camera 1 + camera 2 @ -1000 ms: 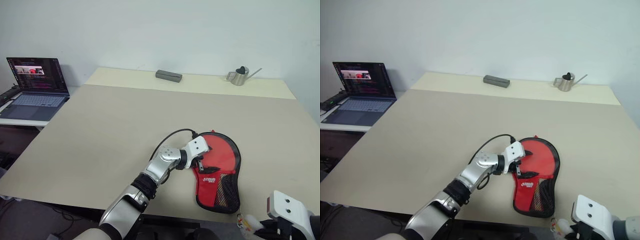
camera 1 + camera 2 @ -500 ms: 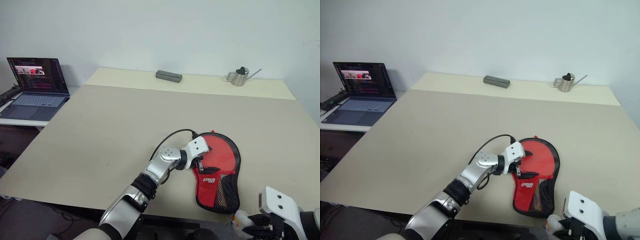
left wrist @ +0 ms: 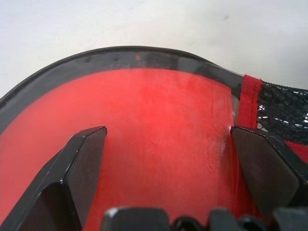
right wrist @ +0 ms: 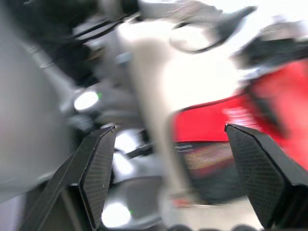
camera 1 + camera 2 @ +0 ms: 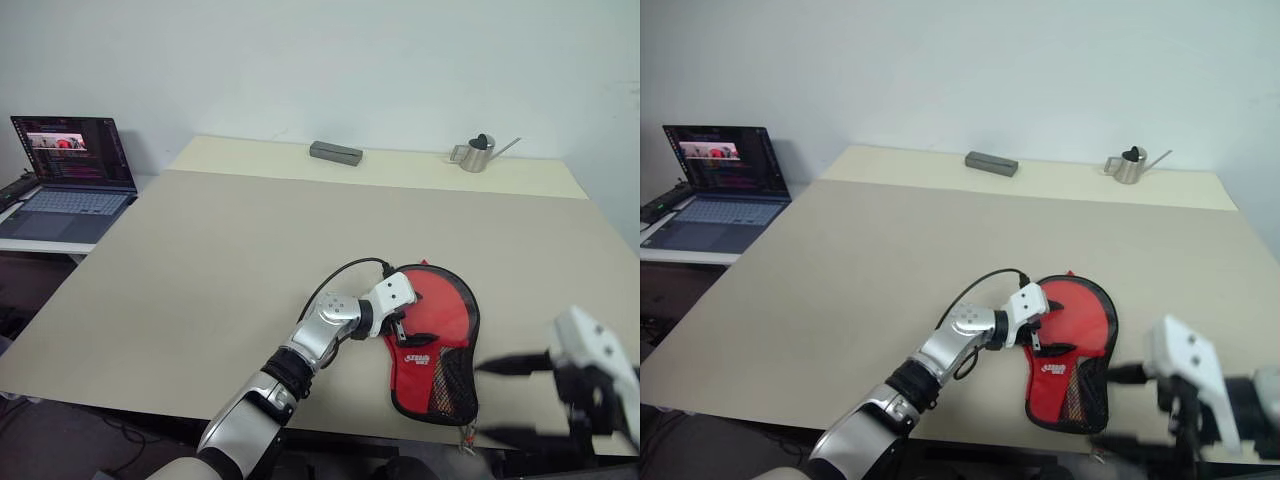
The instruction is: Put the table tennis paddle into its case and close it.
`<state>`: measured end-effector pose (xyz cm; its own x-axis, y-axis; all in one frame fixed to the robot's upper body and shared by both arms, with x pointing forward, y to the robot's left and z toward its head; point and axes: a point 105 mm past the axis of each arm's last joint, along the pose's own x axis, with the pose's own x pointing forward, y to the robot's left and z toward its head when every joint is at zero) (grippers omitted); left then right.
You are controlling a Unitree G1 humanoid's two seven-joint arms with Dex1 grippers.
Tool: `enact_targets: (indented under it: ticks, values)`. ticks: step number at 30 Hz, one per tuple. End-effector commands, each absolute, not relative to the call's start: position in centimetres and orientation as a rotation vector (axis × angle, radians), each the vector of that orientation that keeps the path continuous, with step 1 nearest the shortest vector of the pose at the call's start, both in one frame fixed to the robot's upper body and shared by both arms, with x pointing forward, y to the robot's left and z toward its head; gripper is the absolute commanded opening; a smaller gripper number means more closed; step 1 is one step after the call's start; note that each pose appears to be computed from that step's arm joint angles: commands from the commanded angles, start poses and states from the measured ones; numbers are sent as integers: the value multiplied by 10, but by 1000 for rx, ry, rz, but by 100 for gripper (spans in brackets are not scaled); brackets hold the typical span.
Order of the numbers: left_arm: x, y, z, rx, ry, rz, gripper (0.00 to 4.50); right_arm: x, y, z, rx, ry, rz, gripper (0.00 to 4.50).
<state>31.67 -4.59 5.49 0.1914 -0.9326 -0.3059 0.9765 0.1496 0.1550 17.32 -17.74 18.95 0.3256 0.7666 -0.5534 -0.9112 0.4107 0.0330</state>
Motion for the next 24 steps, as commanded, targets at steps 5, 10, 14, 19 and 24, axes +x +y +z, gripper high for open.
enact_targets:
  ticks: [5,10,14,19,24]
  values:
    - [323,-12,81,311,119,-1339,450,206,-200,193,-327,533,1076,393]
    - [321,-2,139,283,-17,-1356,450,223,-211,194,-356,504,1058,393]
    - [299,31,179,262,-43,-1399,450,239,-222,198,-400,448,1033,393]
    - [279,79,190,357,48,-1344,450,261,-241,203,-429,391,994,393]
    - [273,110,195,424,93,-1232,450,278,-251,207,-441,365,980,393]
